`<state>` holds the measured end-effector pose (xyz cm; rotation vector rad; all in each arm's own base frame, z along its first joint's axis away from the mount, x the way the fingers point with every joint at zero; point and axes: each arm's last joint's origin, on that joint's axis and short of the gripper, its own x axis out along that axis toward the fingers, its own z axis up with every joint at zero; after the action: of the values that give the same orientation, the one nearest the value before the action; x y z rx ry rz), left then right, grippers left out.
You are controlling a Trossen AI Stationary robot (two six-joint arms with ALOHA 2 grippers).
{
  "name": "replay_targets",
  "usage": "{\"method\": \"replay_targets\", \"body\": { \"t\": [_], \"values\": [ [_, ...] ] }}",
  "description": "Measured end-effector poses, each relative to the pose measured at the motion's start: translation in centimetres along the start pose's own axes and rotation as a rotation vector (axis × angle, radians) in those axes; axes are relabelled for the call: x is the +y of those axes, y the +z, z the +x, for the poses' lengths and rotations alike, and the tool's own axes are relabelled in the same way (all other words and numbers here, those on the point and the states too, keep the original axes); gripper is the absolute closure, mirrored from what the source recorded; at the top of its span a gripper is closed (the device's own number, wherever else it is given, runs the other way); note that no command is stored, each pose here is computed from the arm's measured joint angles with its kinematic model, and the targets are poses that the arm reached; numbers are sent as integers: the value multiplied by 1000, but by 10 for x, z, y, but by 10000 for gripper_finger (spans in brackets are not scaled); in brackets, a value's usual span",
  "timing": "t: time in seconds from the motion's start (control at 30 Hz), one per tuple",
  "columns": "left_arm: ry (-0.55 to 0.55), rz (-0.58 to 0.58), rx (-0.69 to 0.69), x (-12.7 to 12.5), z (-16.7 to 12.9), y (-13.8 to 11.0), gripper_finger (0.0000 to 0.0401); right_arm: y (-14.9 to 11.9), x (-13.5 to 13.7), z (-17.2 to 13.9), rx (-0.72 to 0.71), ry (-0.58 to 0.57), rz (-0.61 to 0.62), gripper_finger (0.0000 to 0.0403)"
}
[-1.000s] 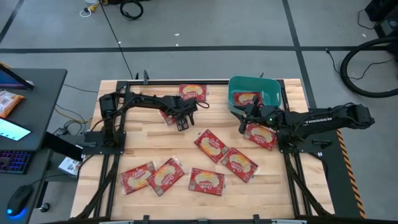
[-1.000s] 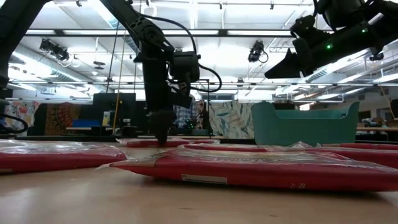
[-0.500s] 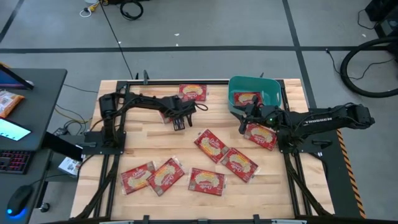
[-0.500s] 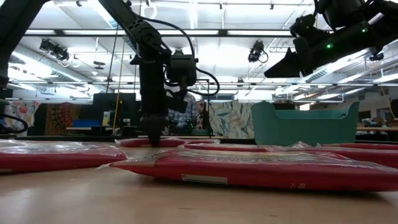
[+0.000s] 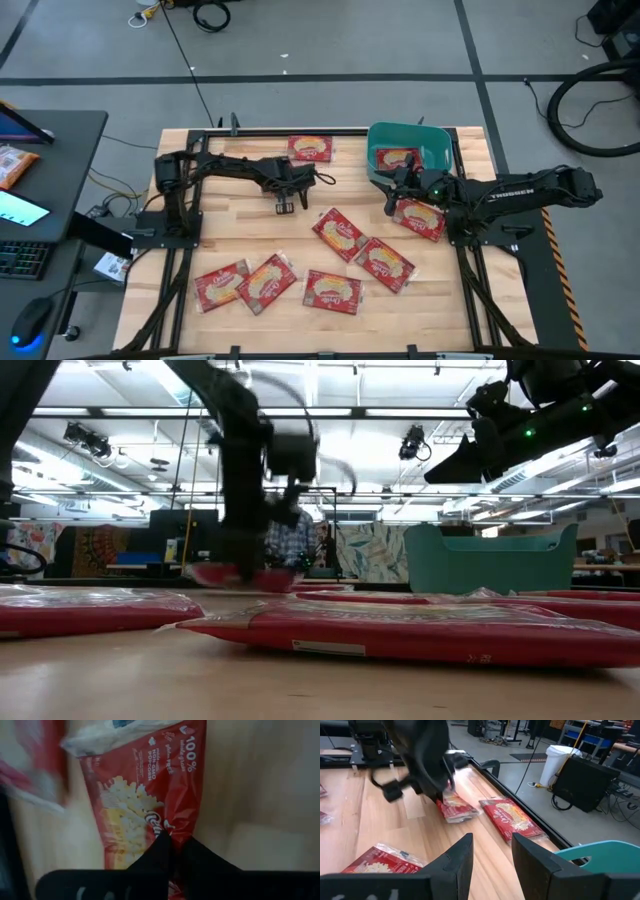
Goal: Sort popcorn bags into baskets
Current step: Put the red popcorn bag into the blue bin
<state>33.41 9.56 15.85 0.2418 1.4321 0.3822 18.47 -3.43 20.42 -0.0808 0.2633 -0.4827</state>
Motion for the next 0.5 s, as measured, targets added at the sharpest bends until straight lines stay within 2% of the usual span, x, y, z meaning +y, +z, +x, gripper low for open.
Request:
{"method": "replay_targets", "body": {
  "t": [0.17, 0.27, 0.5],
  "values": [
    [22, 2, -112, 9, -36, 9, 377, 0, 0, 0, 0, 0, 4, 263],
    [47, 22, -226, 11, -56, 17, 377, 0, 0, 0, 1, 0, 8, 263],
    [107, 112, -429, 7, -71, 35, 377, -3, 1, 2, 30, 4, 49, 263]
  ]
}}
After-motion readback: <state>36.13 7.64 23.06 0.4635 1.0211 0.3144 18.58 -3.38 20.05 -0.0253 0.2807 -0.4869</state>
